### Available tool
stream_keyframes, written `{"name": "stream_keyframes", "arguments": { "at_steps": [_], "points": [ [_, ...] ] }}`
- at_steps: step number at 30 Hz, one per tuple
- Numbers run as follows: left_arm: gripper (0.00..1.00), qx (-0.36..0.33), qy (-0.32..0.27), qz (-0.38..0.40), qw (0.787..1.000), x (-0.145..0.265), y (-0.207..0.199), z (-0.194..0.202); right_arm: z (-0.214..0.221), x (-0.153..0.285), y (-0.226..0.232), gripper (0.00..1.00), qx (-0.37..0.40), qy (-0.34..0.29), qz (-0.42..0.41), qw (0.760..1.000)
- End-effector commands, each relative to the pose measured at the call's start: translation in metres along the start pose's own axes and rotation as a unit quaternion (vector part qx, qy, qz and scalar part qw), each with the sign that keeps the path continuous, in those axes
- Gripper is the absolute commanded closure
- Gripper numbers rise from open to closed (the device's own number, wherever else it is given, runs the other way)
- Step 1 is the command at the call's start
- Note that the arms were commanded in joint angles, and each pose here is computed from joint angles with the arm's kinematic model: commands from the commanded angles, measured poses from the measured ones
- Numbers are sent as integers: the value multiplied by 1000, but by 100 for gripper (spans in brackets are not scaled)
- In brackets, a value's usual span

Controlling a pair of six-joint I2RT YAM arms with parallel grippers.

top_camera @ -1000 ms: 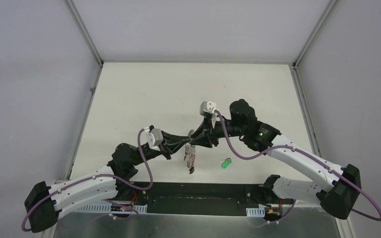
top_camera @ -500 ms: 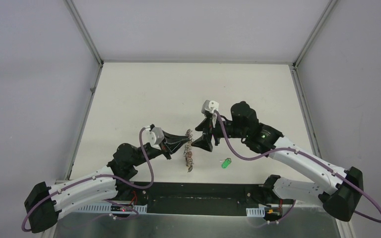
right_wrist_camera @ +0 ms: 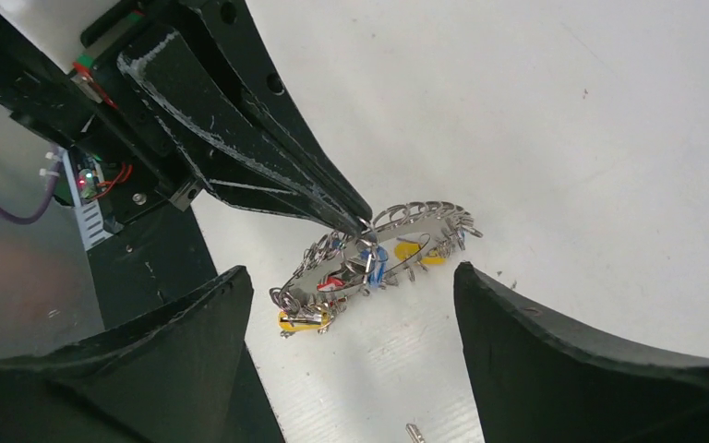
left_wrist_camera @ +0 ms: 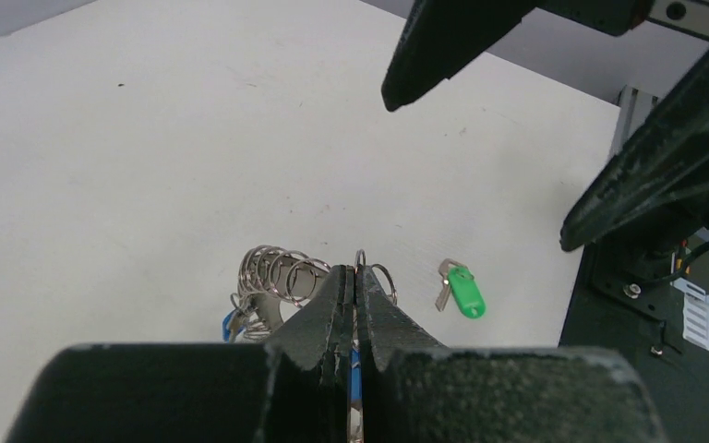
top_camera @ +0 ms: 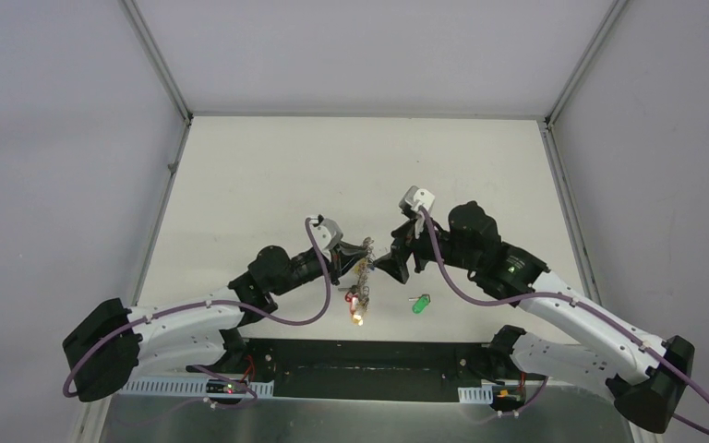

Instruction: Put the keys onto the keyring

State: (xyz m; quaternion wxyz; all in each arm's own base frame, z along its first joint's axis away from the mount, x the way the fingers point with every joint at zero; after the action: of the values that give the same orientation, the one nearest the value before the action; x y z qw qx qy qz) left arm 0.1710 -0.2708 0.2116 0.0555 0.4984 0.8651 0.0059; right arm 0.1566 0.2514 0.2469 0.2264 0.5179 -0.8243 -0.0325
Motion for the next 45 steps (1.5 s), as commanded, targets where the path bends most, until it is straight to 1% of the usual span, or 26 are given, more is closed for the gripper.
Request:
{"name": "stream_keyframes", "arguments": {
  "at_steps": [1, 5, 8, 14, 17, 18, 22, 25, 26, 28, 30, 32, 33, 36, 41, 45],
  "points": [
    [100, -2, -113, -20, 993, -21, 8, -64, -2, 7, -9, 18, -28, -17, 40, 999],
    [100, 3, -112, -28, 993, -23, 10, -61, 1, 7, -12, 15, -38, -17, 50, 998],
    [100, 17, -92, -41, 995, -15, 11, -41, 3, 5, -14, 13, -46, -13, 57, 997],
    [100, 86, -48, -109, 989, 20, 21, 15, 11, -3, -25, 11, -91, -1, 90, 992],
    [100, 114, -38, -128, 985, 41, 22, 32, 16, -8, -30, 11, -116, 7, 101, 988],
    [100, 118, -24, -132, 984, 48, 22, 40, 17, -9, -31, 10, -125, 9, 104, 987],
    [100, 138, 29, -161, 977, 67, 24, 54, 22, -14, -34, 5, -156, 19, 106, 982],
    [99, 141, 42, -179, 973, 80, 27, 56, 25, -15, -38, 1, -184, 19, 121, 975],
    [90, 143, 42, -184, 972, 84, 28, 55, 27, -16, -41, 0, -195, 17, 131, 972],
    [63, 148, 50, -200, 967, 90, 32, 55, 33, -16, -49, 0, -217, 20, 158, 963],
    [41, 155, 64, -221, 961, 95, 36, 53, 40, -15, -54, 0, -230, 36, 175, 957],
    [27, 155, 82, -240, 955, 99, 40, 52, 48, -16, -60, 0, -242, 57, 191, 949],
    [23, 151, 100, -248, 952, 100, 42, 54, 52, -17, -62, 0, -248, 67, 196, 947],
    [17, 144, 131, -262, 945, 99, 46, 52, 60, -21, -62, 0, -261, 94, 191, 942],
    [1, 163, 181, -268, 932, 86, 44, 44, 73, -32, -61, 0, -284, 137, 177, 932],
    [1, 187, 237, -280, 911, 76, 41, 49, 85, -43, -57, 1, -300, 175, 157, 925]
  ]
}}
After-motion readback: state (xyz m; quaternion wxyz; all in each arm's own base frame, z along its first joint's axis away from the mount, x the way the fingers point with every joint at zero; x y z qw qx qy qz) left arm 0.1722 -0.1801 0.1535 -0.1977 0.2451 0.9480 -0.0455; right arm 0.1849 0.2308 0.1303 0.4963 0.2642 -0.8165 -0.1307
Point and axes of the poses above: each gripper's point midway between its finger pads, its own x axis back along the fingers, its own y axis along the line the jaws close on, z = x × y, the point moved 3 cm from there along x, back along the fingers, and after that the axes turned 9 degrees about -x, right-handed, at the moved point
